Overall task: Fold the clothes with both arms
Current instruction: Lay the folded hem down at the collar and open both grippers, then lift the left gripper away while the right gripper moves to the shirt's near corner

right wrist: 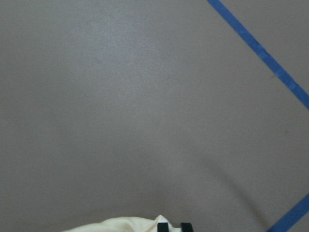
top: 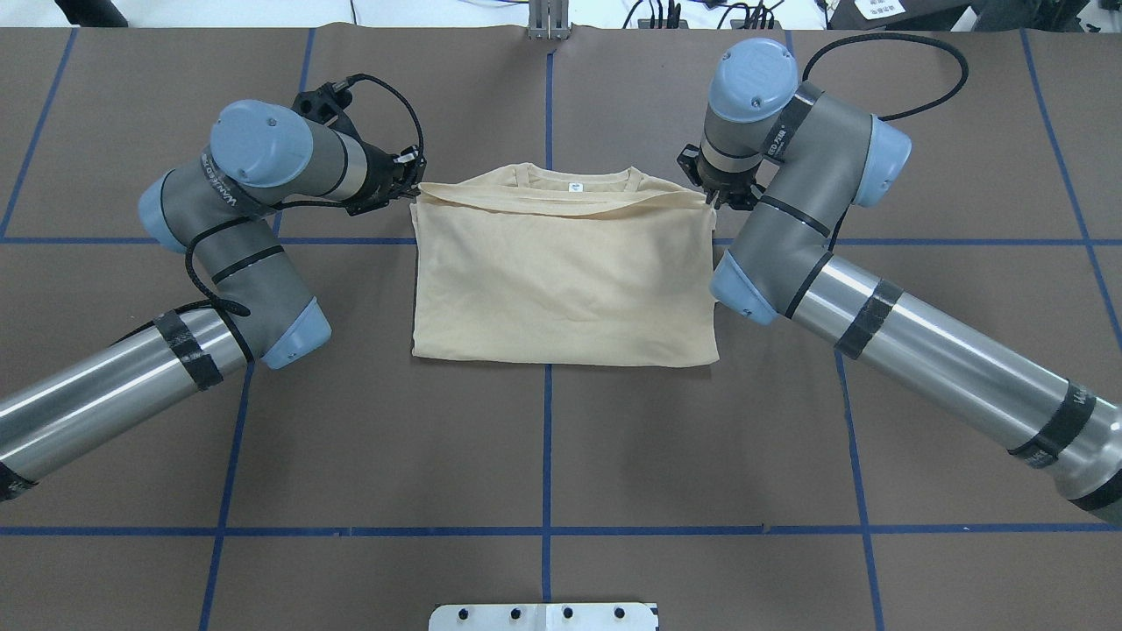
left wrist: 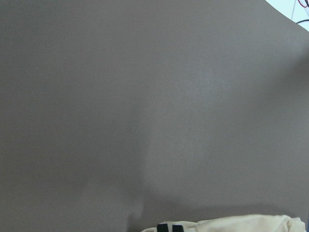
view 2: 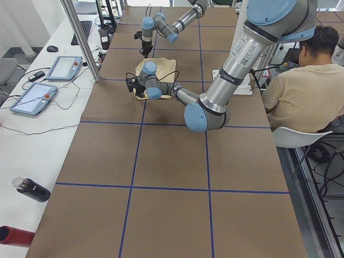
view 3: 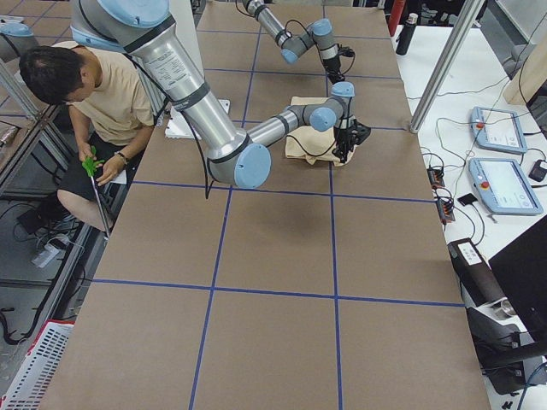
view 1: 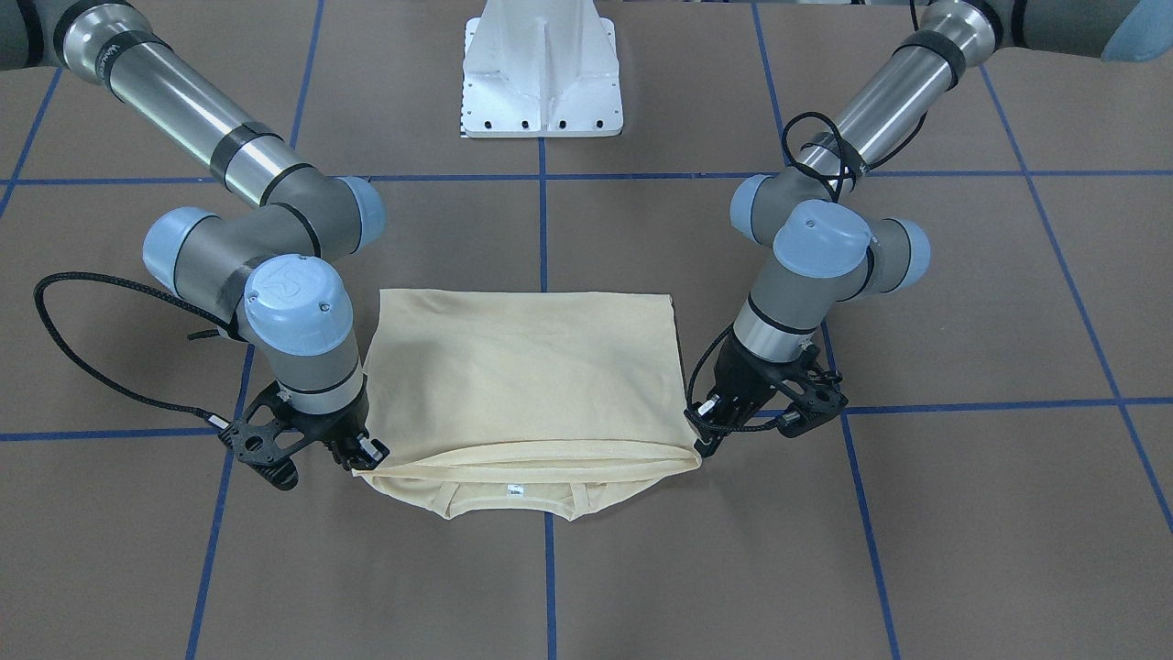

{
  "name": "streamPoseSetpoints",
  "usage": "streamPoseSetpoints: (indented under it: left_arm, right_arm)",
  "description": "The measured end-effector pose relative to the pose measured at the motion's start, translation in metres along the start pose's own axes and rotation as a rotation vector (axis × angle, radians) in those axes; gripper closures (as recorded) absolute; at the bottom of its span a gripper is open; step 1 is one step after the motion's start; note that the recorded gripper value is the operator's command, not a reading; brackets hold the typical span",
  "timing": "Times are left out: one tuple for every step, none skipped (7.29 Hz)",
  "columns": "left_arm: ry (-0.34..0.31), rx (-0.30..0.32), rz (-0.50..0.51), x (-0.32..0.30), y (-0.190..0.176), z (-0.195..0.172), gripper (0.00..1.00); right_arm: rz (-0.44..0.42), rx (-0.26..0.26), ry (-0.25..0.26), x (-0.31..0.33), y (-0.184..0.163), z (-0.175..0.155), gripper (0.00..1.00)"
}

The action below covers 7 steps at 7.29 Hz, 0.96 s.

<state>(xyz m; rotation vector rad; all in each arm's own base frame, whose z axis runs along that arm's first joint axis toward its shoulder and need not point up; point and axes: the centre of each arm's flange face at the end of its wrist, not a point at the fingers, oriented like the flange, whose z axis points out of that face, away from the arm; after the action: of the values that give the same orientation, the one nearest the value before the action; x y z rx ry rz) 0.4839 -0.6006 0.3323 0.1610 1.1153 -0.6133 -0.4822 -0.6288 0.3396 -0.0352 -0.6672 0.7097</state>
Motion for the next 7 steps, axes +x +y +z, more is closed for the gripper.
streamPoseSetpoints:
  left_arm:
    - [0.004,0.000,0.001,0.000,0.000,0.000,0.74]
    - [0.008,0.000,0.001,0.001,-0.001,-0.001,0.74]
    - [0.018,0.002,0.002,0.003,-0.002,-0.003,0.73]
    - [0.040,0.005,0.004,0.010,-0.005,-0.012,0.71]
    - [0.068,0.005,0.007,0.019,-0.006,-0.026,0.71]
    - [0.092,0.007,0.010,0.025,-0.006,-0.038,0.71]
    - [0.104,0.009,0.012,0.025,-0.006,-0.046,0.71]
  right_arm:
    - [0.001,-0.001,-0.008,-0.010,0.001,0.001,0.19]
    - [0.002,-0.001,-0.018,-0.015,0.000,0.001,0.14]
    - [0.007,-0.001,-0.033,-0.019,0.001,-0.004,0.13]
    - [0.021,-0.002,-0.066,-0.021,0.003,-0.018,0.14]
    - [0.054,-0.007,-0.109,-0.008,0.007,-0.037,0.14]
    - [0.105,-0.018,-0.152,0.028,0.019,-0.053,0.14]
    - [0.155,-0.029,-0.191,0.069,0.043,-0.069,0.14]
